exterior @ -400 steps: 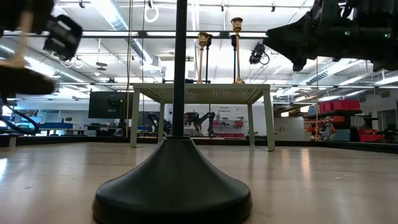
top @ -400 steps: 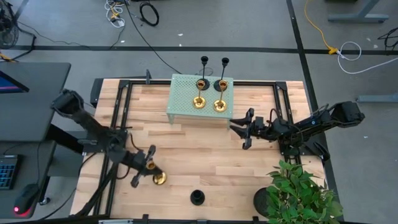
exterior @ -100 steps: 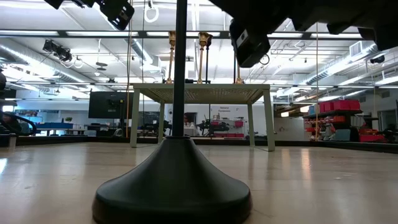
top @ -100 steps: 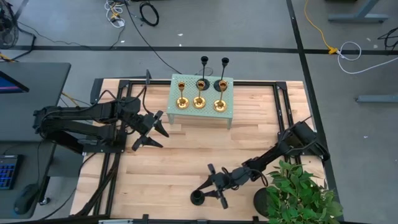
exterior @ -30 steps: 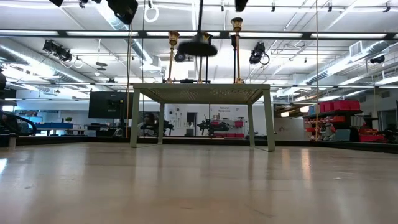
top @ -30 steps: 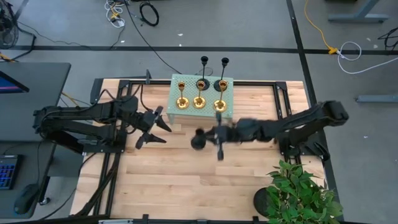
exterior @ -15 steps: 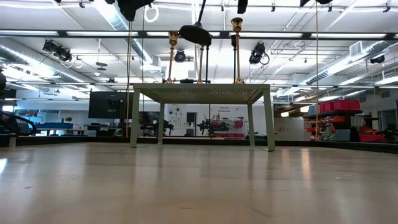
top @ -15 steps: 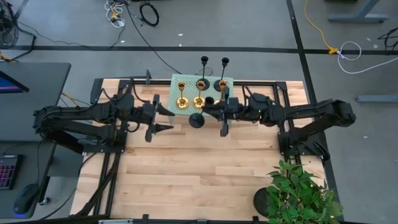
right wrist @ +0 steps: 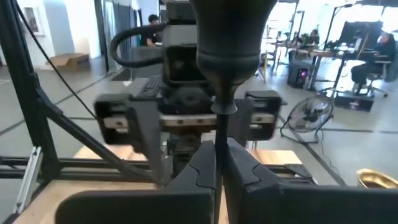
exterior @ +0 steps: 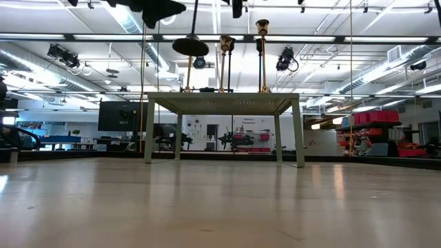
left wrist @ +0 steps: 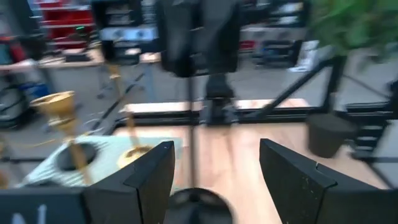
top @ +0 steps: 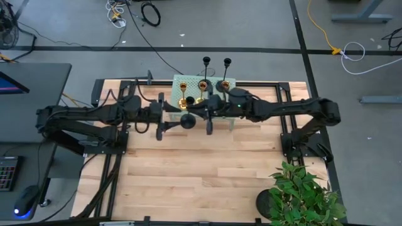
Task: Pick & Place candle stick holders
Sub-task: Put the black candle holder on the shelf aligned with the other black candle holders
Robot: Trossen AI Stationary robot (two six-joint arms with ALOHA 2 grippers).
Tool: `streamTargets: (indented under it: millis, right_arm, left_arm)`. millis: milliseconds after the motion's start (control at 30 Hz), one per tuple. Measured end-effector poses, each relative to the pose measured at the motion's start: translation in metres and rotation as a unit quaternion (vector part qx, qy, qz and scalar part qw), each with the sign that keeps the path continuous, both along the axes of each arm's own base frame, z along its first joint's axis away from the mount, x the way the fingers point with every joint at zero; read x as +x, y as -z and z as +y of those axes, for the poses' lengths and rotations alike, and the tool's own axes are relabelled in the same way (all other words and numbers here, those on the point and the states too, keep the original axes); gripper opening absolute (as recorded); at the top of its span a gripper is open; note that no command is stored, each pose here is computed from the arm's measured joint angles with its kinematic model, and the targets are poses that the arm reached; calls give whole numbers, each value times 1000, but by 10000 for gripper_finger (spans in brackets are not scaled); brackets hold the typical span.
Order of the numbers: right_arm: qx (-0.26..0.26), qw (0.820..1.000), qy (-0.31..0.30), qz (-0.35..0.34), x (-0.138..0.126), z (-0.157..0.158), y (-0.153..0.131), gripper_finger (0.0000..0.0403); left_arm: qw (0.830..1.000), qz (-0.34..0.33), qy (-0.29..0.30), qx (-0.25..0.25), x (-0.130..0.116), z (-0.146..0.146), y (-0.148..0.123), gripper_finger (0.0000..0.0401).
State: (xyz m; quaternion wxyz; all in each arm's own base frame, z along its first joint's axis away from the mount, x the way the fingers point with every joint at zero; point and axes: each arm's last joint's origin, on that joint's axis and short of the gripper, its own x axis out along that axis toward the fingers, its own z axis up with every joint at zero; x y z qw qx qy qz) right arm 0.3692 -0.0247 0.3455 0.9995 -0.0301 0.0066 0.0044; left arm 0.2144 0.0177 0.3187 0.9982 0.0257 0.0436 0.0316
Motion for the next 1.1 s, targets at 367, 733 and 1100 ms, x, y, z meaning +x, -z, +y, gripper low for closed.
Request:
streamTargets:
  millis: [367, 733, 1100]
  right_arm:
    - [-1, 1000, -15, -1, 14, -4, -2, 0]
    - [-2, 1000, -16, -15, 18, -5, 0, 0]
    - [1, 1000, -24, -14, 23, -8, 6, 0]
  left_arm:
    - [999, -10, -30, 16, 2, 2, -1, 236]
    - [999, -15, -30, 16, 2, 2, -2, 236]
    - [999, -11, -31, 16, 21, 4, 8, 236]
